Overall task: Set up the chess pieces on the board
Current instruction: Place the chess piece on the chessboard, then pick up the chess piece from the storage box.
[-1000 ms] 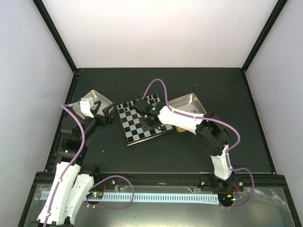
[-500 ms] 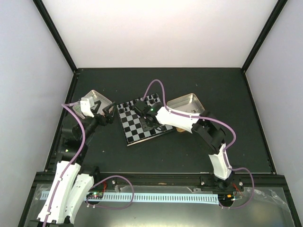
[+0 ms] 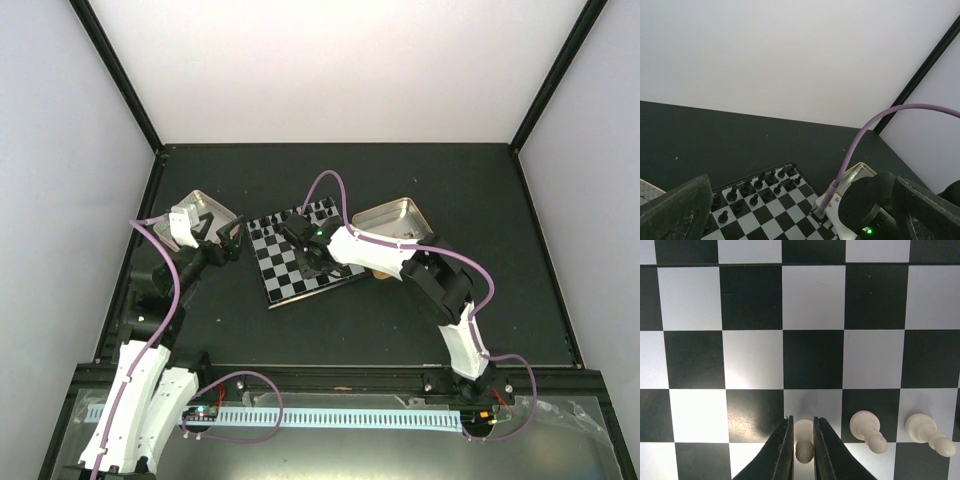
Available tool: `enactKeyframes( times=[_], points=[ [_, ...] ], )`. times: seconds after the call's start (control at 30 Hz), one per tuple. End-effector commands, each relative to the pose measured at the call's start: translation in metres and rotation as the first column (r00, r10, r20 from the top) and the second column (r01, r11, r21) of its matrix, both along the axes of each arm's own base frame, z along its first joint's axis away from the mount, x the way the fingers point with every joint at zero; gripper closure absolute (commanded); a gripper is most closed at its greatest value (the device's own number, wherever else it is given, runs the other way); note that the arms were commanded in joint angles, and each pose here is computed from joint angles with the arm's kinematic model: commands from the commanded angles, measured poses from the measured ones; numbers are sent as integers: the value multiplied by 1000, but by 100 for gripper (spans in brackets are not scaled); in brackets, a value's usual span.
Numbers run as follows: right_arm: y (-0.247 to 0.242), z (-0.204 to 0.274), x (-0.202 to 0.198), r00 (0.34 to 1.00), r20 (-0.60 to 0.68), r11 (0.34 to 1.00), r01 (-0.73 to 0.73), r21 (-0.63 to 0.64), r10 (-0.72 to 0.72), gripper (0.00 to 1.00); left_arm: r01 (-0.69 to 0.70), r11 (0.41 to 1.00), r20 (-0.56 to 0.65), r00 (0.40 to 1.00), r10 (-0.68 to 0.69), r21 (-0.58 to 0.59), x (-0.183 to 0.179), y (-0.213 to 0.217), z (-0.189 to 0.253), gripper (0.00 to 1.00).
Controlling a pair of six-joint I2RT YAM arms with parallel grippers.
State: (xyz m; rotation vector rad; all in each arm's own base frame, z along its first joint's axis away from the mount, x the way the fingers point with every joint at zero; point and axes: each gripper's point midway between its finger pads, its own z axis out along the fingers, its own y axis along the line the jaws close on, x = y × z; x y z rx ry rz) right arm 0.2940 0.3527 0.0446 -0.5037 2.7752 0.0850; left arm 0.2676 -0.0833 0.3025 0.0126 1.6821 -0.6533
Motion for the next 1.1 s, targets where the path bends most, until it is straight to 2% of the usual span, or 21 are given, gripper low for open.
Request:
enactKeyframes(
  times=[0.0,0.37,0.6,0.7,0.8,1.0,1.07],
  points=[
    [11,15,10,999,44,999,12,42,-14,88,-4,1000,28,1000,5,-10,-1,0,7,1],
    [11,21,14,998,51,999,23,31,-24,84,-3,1000,35,999,3,5,-2,0,11,1],
    [4,88,23,987,152,989,37,145,-59,74,10,1000,23,1000,-11,18,4,-2,14,1],
    [-21,117,34,973,196,978,82,193,-120,72,22,1000,13,1000,-22,5,7,-5,16,1],
    [-64,121,43,959,189,959,166,231,-211,69,47,999,25,999,-47,-3,5,-9,27,1],
    [-155,100,65,900,126,891,379,250,-417,63,41,999,52,998,-42,26,8,-8,44,1],
    [-166,85,67,899,66,882,409,234,-434,63,41,999,51,998,-42,28,9,-8,44,1]
  ],
)
